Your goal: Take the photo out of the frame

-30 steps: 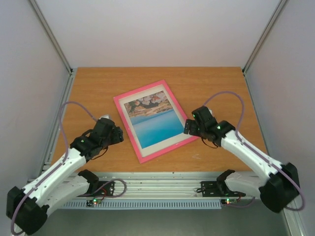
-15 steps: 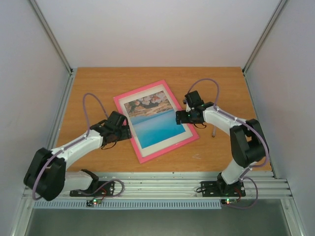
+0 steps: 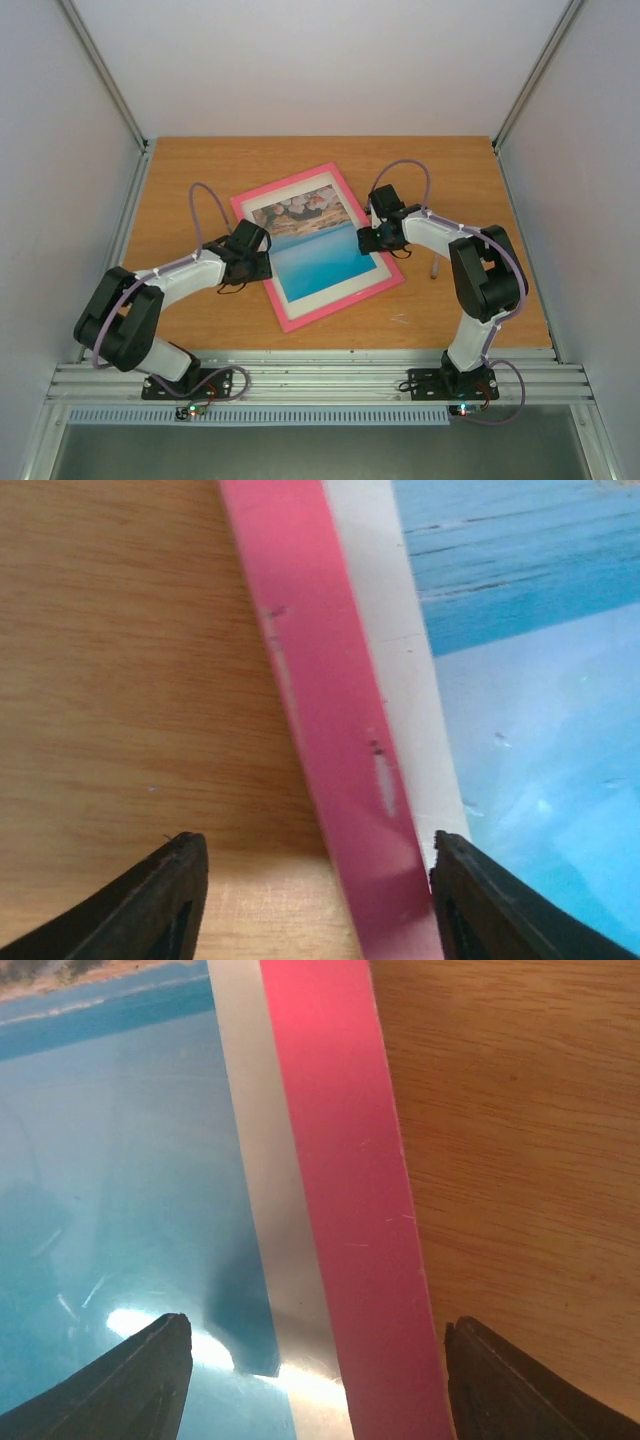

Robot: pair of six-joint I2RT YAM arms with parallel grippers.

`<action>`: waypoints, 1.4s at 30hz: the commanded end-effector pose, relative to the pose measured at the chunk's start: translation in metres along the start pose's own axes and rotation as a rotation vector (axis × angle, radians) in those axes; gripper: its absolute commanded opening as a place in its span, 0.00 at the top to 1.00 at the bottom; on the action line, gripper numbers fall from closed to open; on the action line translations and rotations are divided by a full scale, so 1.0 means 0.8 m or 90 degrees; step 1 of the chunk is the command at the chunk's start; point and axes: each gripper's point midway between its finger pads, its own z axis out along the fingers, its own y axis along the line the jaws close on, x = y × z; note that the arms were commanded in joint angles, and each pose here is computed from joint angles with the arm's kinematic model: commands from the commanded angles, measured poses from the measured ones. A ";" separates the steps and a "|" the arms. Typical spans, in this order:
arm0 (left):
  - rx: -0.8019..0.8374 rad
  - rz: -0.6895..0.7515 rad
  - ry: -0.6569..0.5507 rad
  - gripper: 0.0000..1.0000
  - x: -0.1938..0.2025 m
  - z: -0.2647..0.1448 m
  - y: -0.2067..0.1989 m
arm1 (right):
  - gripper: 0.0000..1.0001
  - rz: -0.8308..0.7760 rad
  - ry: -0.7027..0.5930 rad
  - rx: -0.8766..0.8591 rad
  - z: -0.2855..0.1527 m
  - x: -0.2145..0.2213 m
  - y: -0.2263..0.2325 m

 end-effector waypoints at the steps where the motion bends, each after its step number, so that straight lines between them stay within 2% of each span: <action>1: 0.027 0.009 -0.023 0.42 -0.021 -0.001 -0.018 | 0.33 -0.008 0.000 0.010 -0.002 0.002 -0.005; 8: 0.062 0.019 -0.002 0.58 -0.019 0.006 -0.036 | 0.47 0.014 -0.003 0.003 -0.015 0.021 -0.006; 13: 0.084 0.018 0.012 0.64 -0.016 0.010 -0.047 | 0.57 0.025 -0.002 0.000 -0.019 0.034 -0.007; 21: 0.098 0.023 0.011 0.64 -0.020 0.009 -0.065 | 0.78 0.040 0.001 0.022 -0.026 0.056 -0.019; 30: 0.118 0.024 0.008 0.61 -0.026 0.012 -0.085 | 0.92 0.081 0.001 0.072 -0.043 0.074 -0.038; 34: 0.112 0.023 0.013 0.60 -0.025 0.015 -0.085 | 0.97 0.095 -0.004 0.071 -0.046 0.079 -0.039; 42: 0.075 0.030 0.012 0.60 -0.023 0.018 -0.072 | 0.99 0.093 -0.026 0.053 -0.058 0.073 -0.033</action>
